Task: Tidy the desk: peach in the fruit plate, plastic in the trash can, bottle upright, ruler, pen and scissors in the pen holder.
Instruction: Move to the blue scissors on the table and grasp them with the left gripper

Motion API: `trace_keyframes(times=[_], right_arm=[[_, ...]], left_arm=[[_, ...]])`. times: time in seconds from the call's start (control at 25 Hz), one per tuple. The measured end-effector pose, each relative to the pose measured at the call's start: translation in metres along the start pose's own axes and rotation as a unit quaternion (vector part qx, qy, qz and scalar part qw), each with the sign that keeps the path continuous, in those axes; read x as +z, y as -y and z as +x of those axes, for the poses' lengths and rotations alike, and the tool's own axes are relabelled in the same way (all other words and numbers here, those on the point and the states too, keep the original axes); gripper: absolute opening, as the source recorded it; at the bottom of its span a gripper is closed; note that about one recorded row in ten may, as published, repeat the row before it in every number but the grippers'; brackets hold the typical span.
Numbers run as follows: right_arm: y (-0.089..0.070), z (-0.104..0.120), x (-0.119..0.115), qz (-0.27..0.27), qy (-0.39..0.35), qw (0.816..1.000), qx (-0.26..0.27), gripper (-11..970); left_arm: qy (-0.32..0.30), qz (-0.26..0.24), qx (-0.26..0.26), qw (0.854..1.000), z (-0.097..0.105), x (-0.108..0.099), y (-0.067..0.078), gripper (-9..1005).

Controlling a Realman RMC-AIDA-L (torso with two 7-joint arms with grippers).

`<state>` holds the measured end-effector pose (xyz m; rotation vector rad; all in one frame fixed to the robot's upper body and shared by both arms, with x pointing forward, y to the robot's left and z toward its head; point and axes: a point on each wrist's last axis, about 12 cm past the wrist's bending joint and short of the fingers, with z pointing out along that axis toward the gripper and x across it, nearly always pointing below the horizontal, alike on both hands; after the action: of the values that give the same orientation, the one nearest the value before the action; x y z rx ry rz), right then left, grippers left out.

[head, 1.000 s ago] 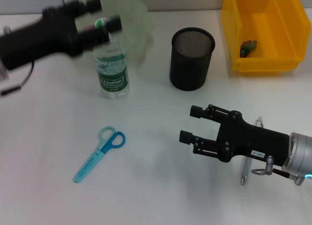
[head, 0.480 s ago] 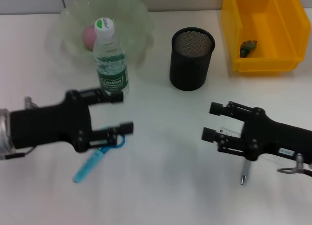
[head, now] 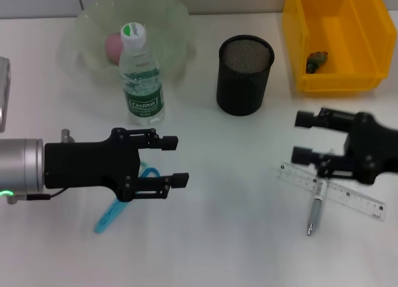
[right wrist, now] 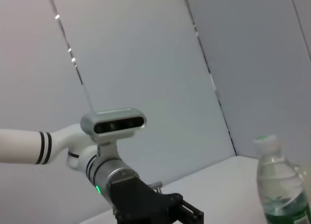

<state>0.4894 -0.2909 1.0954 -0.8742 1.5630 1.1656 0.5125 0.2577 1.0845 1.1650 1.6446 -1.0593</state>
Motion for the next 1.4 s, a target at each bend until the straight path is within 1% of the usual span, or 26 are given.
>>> trace_keyframes(times=[0.12, 0.16, 0.28, 0.44, 0.48, 0.6, 0.64, 0.68, 0.8, 0.84, 0.92, 0.96, 1.0, 1.04, 1.08, 1.12, 1.16, 1.28, 1.4], right_arm=[[0.005, -0.027, -0.007, 0.011, -0.033, 0.999, -0.002, 759], [0.006, -0.036, -0.008, 0.012, -0.047, 0.999, 0.002, 759], [0.004, -0.060, -0.008, 0.013, -0.078, 0.997, -0.012, 758], [0.002, -0.078, -0.003, 0.016, -0.088, 0.996, -0.029, 758], [0.002, -0.078, -0.003, 0.016, -0.088, 0.996, -0.029, 758], [0.004, -0.074, -0.001, 0.016, -0.084, 0.996, -0.018, 758], [0.005, -0.068, 0.001, 0.017, -0.079, 0.997, -0.007, 758], [0.005, -0.068, 0.001, 0.017, -0.079, 0.997, -0.007, 758], [0.009, -0.056, 0.002, 0.027, -0.072, 0.997, 0.013, 758], [0.011, -0.048, 0.002, 0.034, -0.068, 0.997, 0.022, 758], [0.013, -0.034, 0.003, 0.041, -0.061, 0.997, 0.030, 758], [0.014, -0.027, 0.004, 0.044, -0.058, 0.997, 0.026, 759], [0.014, -0.027, 0.004, 0.044, -0.058, 0.997, 0.026, 759], [0.015, -0.024, 0.004, 0.045, -0.058, 0.997, 0.020, 759], [0.013, -0.017, 0.004, 0.041, -0.058, 0.997, -0.003, 759], [0.011, -0.009, 0.006, 0.032, -0.055, 0.998, -0.024, 759], [0.011, -0.009, 0.006, 0.032, -0.055, 0.998, -0.024, 759], [0.008, 0.001, 0.009, 0.024, -0.047, 0.998, -0.035, 759], [0.009, 0.007, 0.011, 0.026, -0.044, 0.998, -0.031, 759]], left_arm=[[-0.001, -0.002, 0.004, 1.000, -0.003, 0.002, -0.003, 709], [-0.001, -0.005, 0.004, 1.000, -0.003, 0.002, -0.004, 709], [-0.006, -0.007, 0.005, 1.000, -0.002, 0.002, -0.005, 709], [-0.014, -0.010, 0.002, 1.000, 0.001, 0.001, -0.004, 709], [-0.014, -0.010, 0.002, 1.000, 0.001, 0.001, -0.004, 709], [-0.018, -0.018, -0.004, 1.000, 0.003, 0.001, -0.005, 709], [-0.025, -0.028, -0.020, 0.999, 0.003, 0.000, -0.007, 709], [-0.025, -0.028, -0.020, 0.999, 0.003, 0.000, -0.007, 709], [-0.055, -0.045, -0.073, 0.995, -0.003, -0.005, -0.015, 709], [-0.085, -0.054, -0.102, 0.990, -0.010, -0.008, -0.019, 709], [-0.127, -0.066, -0.138, 0.980, -0.016, -0.009, -0.023, 710], [-0.175, -0.080, -0.195, 0.962, -0.025, -0.007, -0.028, 710], [-0.175, -0.080, -0.195, 0.962, -0.025, -0.007, -0.028, 710], [-0.193, -0.082, -0.217, 0.953, -0.028, -0.005, -0.029, 710], [-0.215, -0.083, -0.237, 0.944, -0.032, -0.003, -0.030, 710], [-0.239, -0.092, -0.251, 0.934, -0.033, -0.002, -0.030, 710], [-0.239, -0.092, -0.251, 0.934, -0.033, -0.002, -0.030, 710], [-0.266, -0.102, -0.273, 0.919, -0.034, 0.002, -0.031, 710], [-0.271, -0.105, -0.280, 0.915, -0.035, 0.004, -0.032, 710]])
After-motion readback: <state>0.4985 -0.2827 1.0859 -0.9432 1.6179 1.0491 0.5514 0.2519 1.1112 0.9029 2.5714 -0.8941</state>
